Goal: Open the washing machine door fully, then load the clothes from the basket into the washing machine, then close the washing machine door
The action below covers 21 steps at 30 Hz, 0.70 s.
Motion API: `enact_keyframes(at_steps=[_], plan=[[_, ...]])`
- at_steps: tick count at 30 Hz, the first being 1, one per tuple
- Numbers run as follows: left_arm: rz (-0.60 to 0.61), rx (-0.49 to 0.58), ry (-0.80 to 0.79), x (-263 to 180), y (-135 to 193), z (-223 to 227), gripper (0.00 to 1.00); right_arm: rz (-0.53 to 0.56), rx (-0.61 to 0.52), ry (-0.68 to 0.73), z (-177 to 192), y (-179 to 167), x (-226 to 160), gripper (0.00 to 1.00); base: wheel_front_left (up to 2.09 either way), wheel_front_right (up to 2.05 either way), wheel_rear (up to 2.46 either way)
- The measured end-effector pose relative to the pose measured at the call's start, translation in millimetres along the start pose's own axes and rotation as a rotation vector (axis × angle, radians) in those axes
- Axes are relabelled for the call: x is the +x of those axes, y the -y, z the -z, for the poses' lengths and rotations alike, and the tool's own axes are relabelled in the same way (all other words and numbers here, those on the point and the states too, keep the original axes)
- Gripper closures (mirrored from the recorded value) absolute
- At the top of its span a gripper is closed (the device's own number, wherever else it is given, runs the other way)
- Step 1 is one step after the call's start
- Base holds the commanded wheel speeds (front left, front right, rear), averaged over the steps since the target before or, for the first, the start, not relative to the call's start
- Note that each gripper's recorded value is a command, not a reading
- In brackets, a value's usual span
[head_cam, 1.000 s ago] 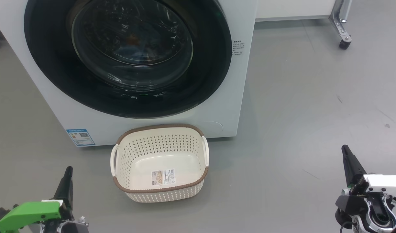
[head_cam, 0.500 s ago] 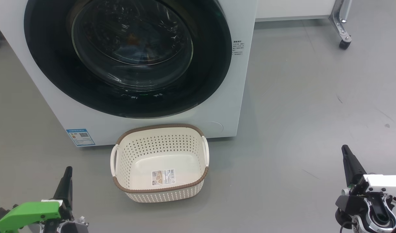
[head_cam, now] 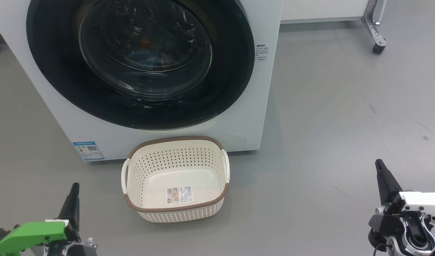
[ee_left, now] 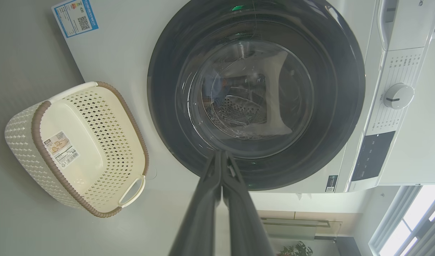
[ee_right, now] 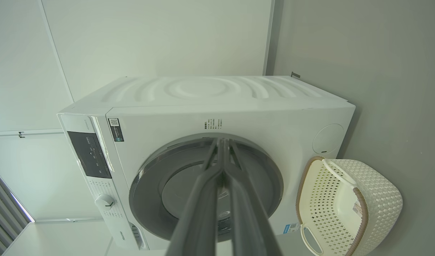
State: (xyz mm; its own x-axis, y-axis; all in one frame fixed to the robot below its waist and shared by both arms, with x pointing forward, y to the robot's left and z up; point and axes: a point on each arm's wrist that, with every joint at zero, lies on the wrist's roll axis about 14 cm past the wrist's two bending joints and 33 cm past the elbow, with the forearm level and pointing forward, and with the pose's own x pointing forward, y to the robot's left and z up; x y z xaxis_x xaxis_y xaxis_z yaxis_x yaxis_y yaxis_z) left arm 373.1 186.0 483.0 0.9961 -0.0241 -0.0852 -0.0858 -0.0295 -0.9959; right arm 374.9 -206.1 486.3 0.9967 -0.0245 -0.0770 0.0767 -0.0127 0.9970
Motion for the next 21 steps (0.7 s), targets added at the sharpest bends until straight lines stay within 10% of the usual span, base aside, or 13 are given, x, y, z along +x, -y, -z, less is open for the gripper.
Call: enact_keyframes(at_steps=[21], plan=[[0.0,-0.001,0.001,0.0,0.1,-0.2,1.0,0.0,0.0,0.0,0.0,-0.1,0.0,1.0,0.0,0.0,0.0]])
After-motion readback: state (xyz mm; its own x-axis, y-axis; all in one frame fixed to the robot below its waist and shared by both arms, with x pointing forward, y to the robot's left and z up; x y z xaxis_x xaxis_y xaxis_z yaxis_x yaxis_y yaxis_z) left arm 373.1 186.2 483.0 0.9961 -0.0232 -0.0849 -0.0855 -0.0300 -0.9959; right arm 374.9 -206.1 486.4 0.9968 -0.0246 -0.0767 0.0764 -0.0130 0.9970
